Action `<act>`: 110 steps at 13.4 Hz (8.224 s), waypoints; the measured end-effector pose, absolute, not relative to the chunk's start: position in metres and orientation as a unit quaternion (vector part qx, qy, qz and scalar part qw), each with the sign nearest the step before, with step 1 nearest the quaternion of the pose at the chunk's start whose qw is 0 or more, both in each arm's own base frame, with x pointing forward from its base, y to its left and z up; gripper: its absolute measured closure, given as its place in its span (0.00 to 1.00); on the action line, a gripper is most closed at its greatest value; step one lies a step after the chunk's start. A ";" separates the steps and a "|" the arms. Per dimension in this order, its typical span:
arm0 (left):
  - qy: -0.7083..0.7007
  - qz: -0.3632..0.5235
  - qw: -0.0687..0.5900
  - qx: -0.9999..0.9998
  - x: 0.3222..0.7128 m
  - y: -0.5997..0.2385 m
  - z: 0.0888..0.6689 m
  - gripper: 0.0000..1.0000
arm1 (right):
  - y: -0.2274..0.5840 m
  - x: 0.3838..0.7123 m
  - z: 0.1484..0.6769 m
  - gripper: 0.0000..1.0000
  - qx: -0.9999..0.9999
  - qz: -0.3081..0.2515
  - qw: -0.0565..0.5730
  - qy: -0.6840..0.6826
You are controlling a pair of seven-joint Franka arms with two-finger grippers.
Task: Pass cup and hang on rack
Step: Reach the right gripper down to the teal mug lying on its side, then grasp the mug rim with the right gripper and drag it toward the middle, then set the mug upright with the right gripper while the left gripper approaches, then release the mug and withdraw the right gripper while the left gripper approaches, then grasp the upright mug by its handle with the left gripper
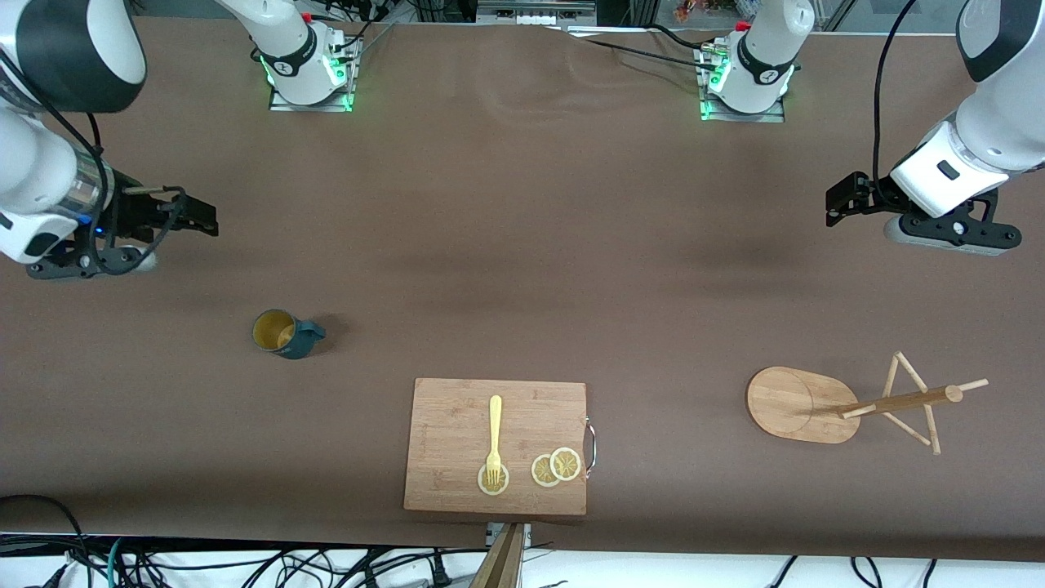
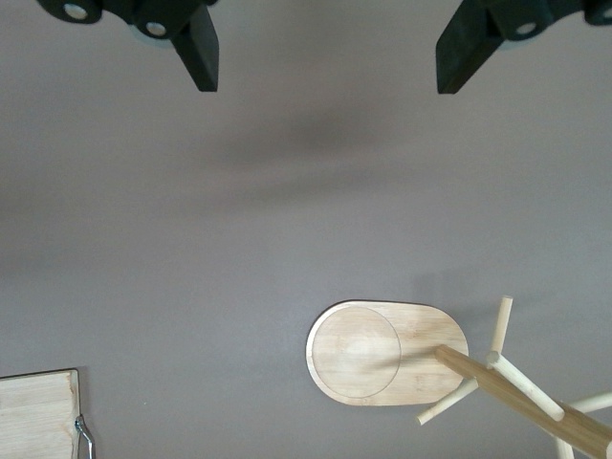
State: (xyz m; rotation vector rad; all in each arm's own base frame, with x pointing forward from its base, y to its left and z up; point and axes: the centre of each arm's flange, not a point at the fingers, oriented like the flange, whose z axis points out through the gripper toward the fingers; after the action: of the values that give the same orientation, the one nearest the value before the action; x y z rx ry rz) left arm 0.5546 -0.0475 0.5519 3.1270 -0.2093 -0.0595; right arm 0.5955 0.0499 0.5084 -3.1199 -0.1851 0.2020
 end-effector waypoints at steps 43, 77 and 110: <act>-0.061 -0.021 0.004 0.998 0.557 -0.048 0.549 0.00 | 0.536 0.486 0.283 0.96 -0.996 -0.026 0.061 -0.051; -0.495 0.069 0.262 0.825 0.501 -0.151 0.327 0.00 | 0.167 0.580 0.569 0.00 -0.998 0.055 0.031 -0.010; -0.442 0.312 0.434 0.720 0.481 -0.096 0.188 0.79 | 0.058 0.536 0.590 0.00 -0.996 0.070 0.005 -0.056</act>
State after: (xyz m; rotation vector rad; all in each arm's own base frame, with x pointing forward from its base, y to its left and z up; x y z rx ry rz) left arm 0.4814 -0.0962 0.1882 1.7934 -1.1011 0.7780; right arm 0.5363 0.0580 0.5895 -3.1183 -0.1763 0.2194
